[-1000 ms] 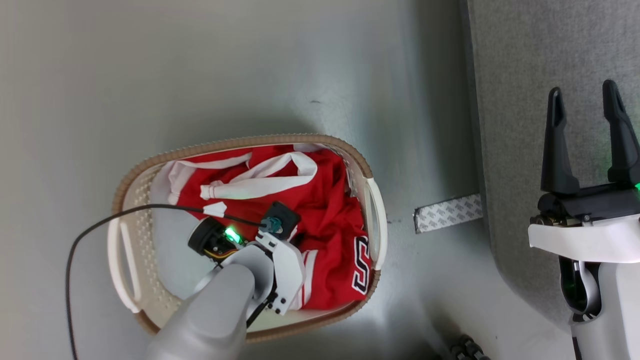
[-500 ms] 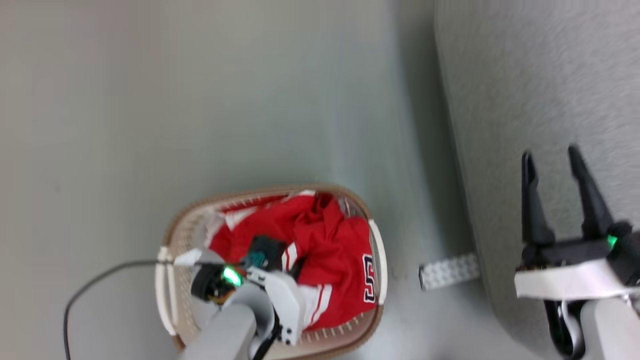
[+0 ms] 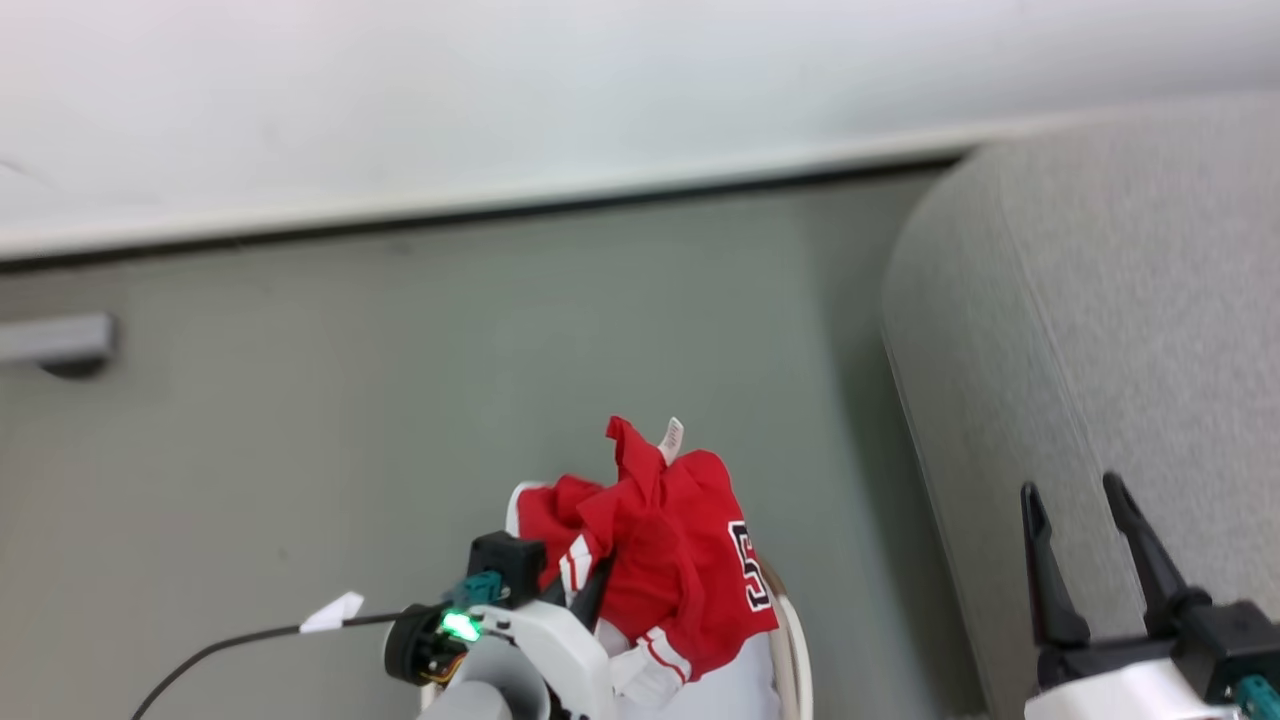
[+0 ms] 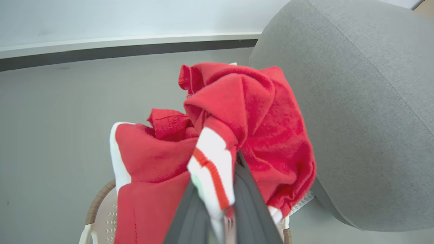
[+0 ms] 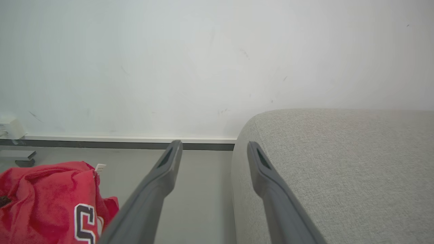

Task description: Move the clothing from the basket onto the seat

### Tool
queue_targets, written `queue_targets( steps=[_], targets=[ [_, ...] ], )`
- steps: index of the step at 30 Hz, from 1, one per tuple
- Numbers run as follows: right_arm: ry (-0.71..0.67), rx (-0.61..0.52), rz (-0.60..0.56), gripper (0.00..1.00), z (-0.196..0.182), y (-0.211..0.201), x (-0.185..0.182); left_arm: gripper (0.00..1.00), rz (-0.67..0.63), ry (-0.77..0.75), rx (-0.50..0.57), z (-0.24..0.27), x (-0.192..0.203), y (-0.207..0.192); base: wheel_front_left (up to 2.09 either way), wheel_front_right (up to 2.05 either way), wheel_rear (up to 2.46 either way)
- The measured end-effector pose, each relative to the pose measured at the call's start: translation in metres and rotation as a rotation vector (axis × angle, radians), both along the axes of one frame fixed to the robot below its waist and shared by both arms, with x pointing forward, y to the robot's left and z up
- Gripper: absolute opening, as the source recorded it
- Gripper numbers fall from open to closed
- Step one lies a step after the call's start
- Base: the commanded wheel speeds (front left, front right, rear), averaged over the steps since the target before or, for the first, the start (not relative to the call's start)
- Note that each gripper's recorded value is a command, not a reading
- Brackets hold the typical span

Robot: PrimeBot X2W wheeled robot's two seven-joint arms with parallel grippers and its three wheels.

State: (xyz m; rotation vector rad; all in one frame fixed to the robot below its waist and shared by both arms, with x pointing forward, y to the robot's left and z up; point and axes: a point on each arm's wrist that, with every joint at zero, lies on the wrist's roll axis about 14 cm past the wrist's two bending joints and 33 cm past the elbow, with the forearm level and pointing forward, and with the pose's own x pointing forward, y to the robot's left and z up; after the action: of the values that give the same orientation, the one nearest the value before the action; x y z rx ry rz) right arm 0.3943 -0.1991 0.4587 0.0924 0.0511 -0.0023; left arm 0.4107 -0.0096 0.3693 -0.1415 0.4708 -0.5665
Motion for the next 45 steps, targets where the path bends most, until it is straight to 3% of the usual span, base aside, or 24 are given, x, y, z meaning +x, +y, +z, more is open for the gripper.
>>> queue_targets(
  steps=[15,28,38,45],
  targets=[
    [-0.074,0.019,0.061,1.00,0.027,0.023,-0.044,0.00,0.136,-0.260,-0.071,0.123,-0.022,0.041,0.00,0.00,0.00],
    [-0.133,-0.004,0.058,1.00,0.045,0.020,-0.061,0.00,0.147,-0.335,-0.079,0.163,-0.034,0.050,0.00,0.00,0.00],
    [-0.136,-0.079,0.353,1.00,0.053,0.072,-0.082,0.00,0.119,-0.342,-0.086,0.169,-0.039,0.041,0.00,0.00,0.00],
    [-0.120,-0.054,0.568,1.00,0.064,0.122,-0.084,0.00,0.091,-0.328,-0.094,0.166,-0.040,0.031,0.00,0.00,0.00]
  ],
)
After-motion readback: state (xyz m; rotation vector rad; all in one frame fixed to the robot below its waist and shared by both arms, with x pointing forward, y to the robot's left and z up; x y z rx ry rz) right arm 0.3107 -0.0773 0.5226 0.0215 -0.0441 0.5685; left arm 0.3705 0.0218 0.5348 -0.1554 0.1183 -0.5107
